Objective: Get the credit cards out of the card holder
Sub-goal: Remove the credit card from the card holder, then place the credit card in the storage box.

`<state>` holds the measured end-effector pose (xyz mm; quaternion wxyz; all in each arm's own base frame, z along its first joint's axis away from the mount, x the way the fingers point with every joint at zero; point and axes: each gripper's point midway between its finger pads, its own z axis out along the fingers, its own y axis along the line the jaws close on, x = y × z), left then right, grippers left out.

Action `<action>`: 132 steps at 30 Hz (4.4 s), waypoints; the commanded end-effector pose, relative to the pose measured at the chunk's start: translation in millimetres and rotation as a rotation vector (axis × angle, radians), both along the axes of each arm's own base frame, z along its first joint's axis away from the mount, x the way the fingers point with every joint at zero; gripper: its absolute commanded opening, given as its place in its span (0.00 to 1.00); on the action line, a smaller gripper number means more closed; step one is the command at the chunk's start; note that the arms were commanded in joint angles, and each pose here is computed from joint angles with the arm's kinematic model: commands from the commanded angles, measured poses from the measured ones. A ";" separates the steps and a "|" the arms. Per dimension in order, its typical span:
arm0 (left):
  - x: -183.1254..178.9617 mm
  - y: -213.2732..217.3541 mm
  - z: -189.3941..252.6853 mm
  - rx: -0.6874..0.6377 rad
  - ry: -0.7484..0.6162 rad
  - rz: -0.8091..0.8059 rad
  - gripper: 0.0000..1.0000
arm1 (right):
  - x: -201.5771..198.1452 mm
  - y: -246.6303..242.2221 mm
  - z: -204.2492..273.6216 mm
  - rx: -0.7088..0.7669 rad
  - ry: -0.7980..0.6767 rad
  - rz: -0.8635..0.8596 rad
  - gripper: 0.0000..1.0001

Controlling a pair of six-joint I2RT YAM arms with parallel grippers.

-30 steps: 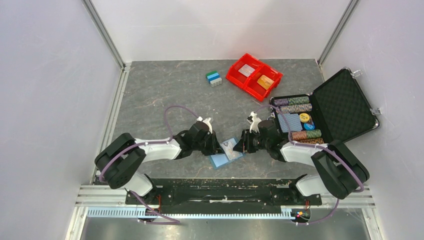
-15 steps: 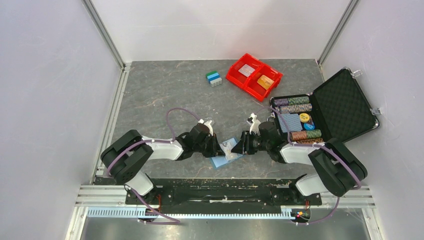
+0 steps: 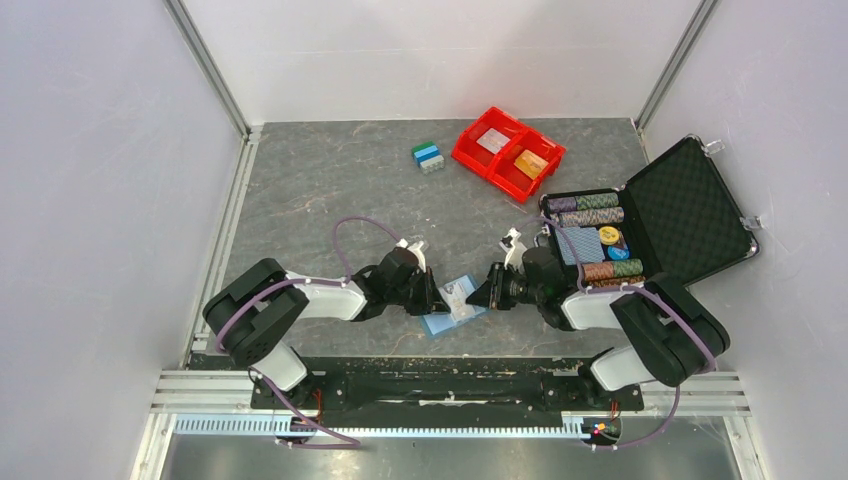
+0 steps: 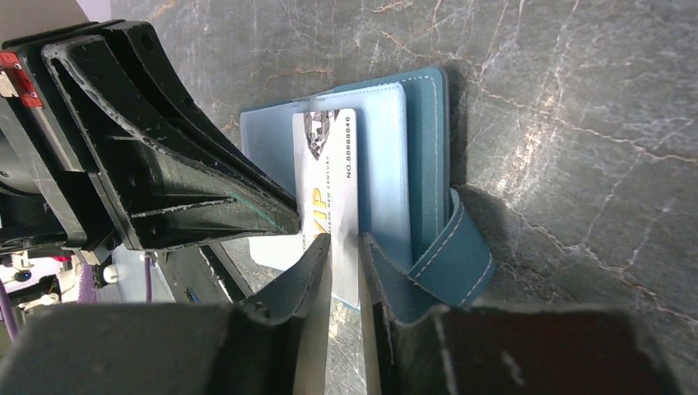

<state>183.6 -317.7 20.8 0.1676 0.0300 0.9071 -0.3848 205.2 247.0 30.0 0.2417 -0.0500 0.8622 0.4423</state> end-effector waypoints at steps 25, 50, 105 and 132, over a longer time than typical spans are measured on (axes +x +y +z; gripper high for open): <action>1.3 15.3 106.6 -0.152 -0.171 0.078 0.55 | -4.4 16.0 115.8 0.342 -0.199 -0.001 0.00; -17.3 -4.9 201.6 -0.571 -0.273 -0.003 0.10 | -31.5 10.1 160.3 0.522 -0.318 0.055 0.11; -95.2 16.9 180.6 -0.335 -0.195 -0.553 0.02 | -85.0 37.8 172.6 0.351 -0.373 0.725 0.00; 7.2 143.8 201.0 0.283 -0.690 0.072 1.00 | 151.6 -8.8 176.8 -0.029 -0.389 -0.122 0.00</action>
